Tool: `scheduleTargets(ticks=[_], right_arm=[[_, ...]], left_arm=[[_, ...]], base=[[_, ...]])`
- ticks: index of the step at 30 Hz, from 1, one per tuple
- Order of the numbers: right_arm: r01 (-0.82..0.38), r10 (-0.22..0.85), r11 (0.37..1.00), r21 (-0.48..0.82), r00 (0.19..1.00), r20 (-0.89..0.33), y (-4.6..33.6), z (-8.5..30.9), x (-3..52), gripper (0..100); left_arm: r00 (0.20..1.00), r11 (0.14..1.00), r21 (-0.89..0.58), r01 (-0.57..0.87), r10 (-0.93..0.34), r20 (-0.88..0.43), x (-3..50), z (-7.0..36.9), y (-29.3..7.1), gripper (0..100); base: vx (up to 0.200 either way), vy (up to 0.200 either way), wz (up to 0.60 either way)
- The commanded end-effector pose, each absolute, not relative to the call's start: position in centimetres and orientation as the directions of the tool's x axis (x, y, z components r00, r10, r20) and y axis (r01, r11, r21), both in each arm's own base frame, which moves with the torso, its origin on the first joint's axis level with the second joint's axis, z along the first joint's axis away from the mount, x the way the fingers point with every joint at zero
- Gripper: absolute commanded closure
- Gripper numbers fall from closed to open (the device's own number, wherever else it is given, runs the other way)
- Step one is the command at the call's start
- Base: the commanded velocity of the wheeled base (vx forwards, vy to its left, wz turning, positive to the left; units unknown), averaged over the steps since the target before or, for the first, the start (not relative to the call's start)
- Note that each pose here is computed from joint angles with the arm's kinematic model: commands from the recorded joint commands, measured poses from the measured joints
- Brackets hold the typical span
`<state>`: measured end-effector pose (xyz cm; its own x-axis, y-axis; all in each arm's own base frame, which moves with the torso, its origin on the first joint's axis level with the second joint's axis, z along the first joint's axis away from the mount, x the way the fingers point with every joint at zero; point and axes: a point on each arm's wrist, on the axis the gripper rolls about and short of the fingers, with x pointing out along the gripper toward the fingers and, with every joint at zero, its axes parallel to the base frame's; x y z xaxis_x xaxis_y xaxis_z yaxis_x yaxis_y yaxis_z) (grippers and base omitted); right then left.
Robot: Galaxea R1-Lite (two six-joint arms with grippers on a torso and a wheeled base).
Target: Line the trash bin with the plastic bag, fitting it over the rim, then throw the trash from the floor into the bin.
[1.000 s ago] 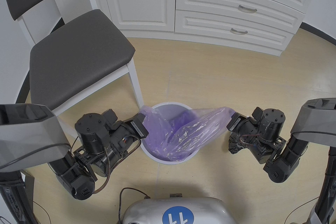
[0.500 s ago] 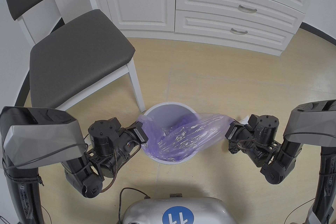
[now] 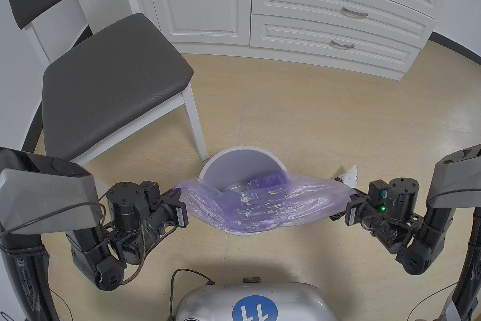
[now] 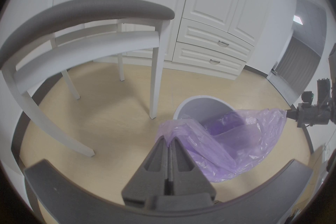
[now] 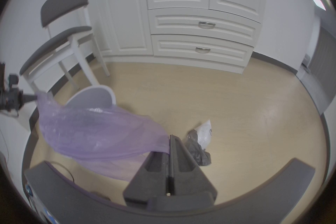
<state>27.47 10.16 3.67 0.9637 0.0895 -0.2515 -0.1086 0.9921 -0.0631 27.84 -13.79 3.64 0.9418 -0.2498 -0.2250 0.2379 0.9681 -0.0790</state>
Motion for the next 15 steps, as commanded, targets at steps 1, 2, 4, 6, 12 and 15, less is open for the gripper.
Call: scheduleTargets(ticks=[1,2,4,6,12,15], right_arm=[[-0.164,0.121,0.976,-0.144,0.956,-0.268,9.9,4.9,24.0,100],[-0.173,0.122,0.971,-0.163,0.951,-0.283,9.8,4.7,23.6,100],[-0.209,0.119,0.946,-0.249,0.935,-0.334,9.4,4.3,22.1,100],[-0.224,0.116,0.932,-0.284,0.928,-0.354,9.1,4.1,21.5,100],[-0.281,0.125,0.902,-0.329,0.898,-0.423,8.9,3.3,19.9,100],[-0.305,0.111,0.883,-0.358,0.875,-0.47,8.8,2.2,19.7,100]], left_arm=[[0.953,0.972,-0.033,0.234,-0.236,-0.189,26.0,6.1,-12.3,100],[0.953,0.972,-0.026,0.234,-0.235,-0.191,25.8,6.2,-12.1,100],[0.95,0.971,0.018,0.239,-0.23,-0.213,24.9,6.1,-11.5,100],[0.946,0.968,0.044,0.246,-0.23,-0.228,24.5,6.0,-11.3,100],[0.936,0.961,0.094,0.26,-0.227,-0.268,23.5,5.5,-10.8,100],[0.929,0.959,0.099,0.265,-0.227,-0.292,23.2,5.1,-10.7,100]], base=[[0.0,0.0,0.0],[0.0,0.0,0.0],[0.0,0.0,0.0],[0.0,0.0,0.0],[0.0,0.0,0.0],[0.0,0.0,0.0]])
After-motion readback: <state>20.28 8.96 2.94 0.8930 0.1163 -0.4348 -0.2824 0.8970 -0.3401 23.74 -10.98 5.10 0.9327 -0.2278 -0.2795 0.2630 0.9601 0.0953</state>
